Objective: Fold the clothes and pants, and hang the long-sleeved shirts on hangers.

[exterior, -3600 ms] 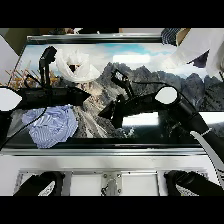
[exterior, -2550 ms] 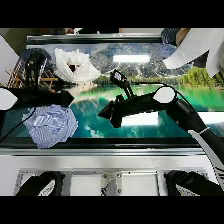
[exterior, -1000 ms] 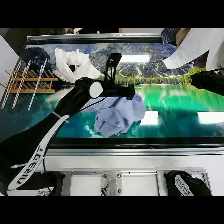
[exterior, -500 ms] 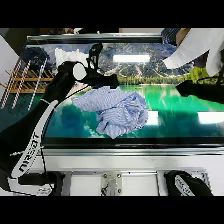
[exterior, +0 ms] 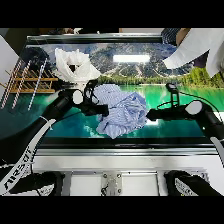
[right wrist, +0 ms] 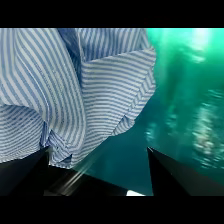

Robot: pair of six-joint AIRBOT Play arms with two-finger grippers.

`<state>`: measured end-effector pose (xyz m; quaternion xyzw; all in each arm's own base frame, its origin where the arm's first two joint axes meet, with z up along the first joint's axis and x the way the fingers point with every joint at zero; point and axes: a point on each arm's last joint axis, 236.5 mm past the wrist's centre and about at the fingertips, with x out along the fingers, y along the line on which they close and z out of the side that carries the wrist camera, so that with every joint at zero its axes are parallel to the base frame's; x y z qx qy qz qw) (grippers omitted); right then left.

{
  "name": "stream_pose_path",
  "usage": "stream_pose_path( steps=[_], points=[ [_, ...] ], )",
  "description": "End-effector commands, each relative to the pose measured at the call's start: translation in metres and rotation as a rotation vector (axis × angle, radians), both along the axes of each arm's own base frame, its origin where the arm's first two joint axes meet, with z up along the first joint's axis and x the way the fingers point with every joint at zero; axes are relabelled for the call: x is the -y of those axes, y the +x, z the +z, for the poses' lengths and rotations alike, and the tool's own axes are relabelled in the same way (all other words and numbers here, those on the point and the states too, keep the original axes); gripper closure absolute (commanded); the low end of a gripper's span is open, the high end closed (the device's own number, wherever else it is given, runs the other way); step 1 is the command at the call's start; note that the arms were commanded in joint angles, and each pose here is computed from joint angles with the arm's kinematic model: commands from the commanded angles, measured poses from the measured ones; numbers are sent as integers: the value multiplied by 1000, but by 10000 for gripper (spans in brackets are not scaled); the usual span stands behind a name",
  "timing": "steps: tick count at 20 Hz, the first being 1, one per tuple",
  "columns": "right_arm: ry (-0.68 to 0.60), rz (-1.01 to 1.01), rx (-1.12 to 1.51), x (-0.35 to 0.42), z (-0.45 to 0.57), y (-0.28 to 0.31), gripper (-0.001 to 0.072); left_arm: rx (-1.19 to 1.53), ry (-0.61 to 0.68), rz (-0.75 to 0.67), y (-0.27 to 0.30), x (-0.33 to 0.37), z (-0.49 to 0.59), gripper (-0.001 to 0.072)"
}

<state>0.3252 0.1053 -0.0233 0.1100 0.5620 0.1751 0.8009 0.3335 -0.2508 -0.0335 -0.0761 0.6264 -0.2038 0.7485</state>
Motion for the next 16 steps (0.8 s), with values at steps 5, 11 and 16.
stream_pose_path(
  steps=[5,11,16],
  points=[
    [-26,108,-155,-37,-64,-22,59,-48,-113,46,-9,31,-29,27],
    [-45,119,-191,-39,-84,-24,683,-46,-116,110,15,9,-24,685],
    [-173,214,62,-15,29,13,701,293,-243,76,71,-18,153,686]
  ],
)
